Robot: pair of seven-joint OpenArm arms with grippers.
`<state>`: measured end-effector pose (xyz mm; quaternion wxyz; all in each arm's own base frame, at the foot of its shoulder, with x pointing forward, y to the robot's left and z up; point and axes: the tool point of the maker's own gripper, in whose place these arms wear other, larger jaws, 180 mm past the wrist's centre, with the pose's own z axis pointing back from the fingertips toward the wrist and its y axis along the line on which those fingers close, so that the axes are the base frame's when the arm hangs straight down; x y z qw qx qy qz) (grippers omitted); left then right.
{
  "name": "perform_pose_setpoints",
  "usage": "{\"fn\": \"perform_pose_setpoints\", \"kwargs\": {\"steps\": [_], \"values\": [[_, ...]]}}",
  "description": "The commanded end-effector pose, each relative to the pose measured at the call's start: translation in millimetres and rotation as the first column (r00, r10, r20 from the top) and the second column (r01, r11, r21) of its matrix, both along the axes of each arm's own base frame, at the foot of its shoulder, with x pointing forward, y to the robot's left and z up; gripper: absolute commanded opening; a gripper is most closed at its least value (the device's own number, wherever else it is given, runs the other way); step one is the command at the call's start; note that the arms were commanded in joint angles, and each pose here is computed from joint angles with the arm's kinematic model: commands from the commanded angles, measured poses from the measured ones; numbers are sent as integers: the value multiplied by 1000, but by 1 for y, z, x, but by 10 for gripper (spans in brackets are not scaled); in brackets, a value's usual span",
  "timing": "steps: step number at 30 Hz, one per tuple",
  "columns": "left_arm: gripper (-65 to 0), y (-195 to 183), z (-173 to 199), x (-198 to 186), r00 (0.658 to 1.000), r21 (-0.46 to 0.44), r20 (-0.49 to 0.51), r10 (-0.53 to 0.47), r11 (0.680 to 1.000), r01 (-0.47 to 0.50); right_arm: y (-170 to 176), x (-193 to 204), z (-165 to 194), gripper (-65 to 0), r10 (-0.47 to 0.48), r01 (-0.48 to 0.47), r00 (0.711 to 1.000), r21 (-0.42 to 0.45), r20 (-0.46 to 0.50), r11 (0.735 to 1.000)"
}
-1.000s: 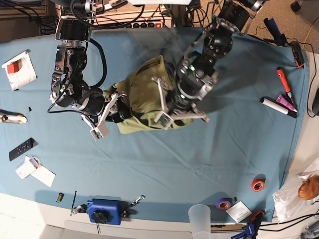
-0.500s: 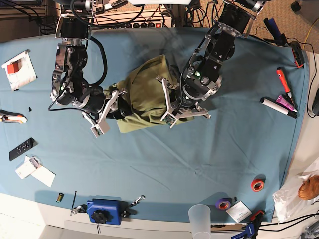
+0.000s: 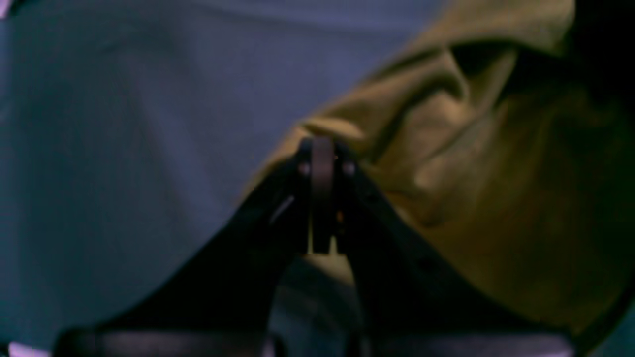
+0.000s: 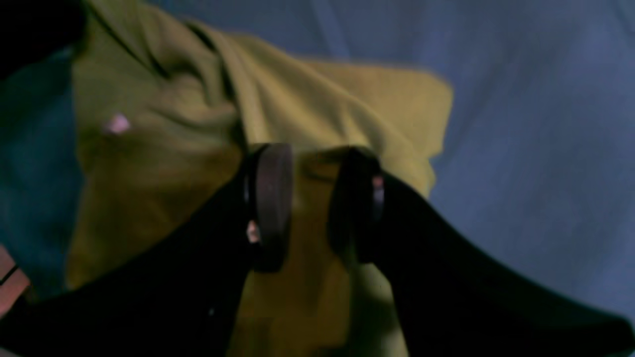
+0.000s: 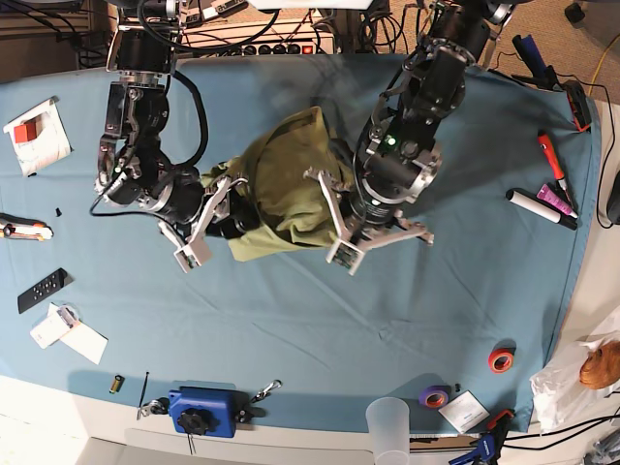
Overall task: Layout the t-shirt on the table in an organized manner, then fold the t-shirt properly
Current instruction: 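Tuck the loose fabric under the bundle with both grippers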
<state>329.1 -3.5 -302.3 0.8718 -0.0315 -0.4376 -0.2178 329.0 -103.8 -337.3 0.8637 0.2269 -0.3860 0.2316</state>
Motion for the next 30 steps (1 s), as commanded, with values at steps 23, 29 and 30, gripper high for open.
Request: {"fn": "perform_pose_setpoints", "kwargs": {"steps": [23,29,30], "values": [[-315,28,-12,-42,990,68,-45,136,989,-133,-85,33,45,-455,-210,233,960,-114,183,966],[-315,-22,-21,-70,980,-159,-188,57,983,-88,-134,30,57,-455,-314,345,926,-134,212,929],[-315,-33,-19,-75,979,-217,-201,36,973,-80,-140,30,58,-455,-311,347,926,-154,214,925]]}}
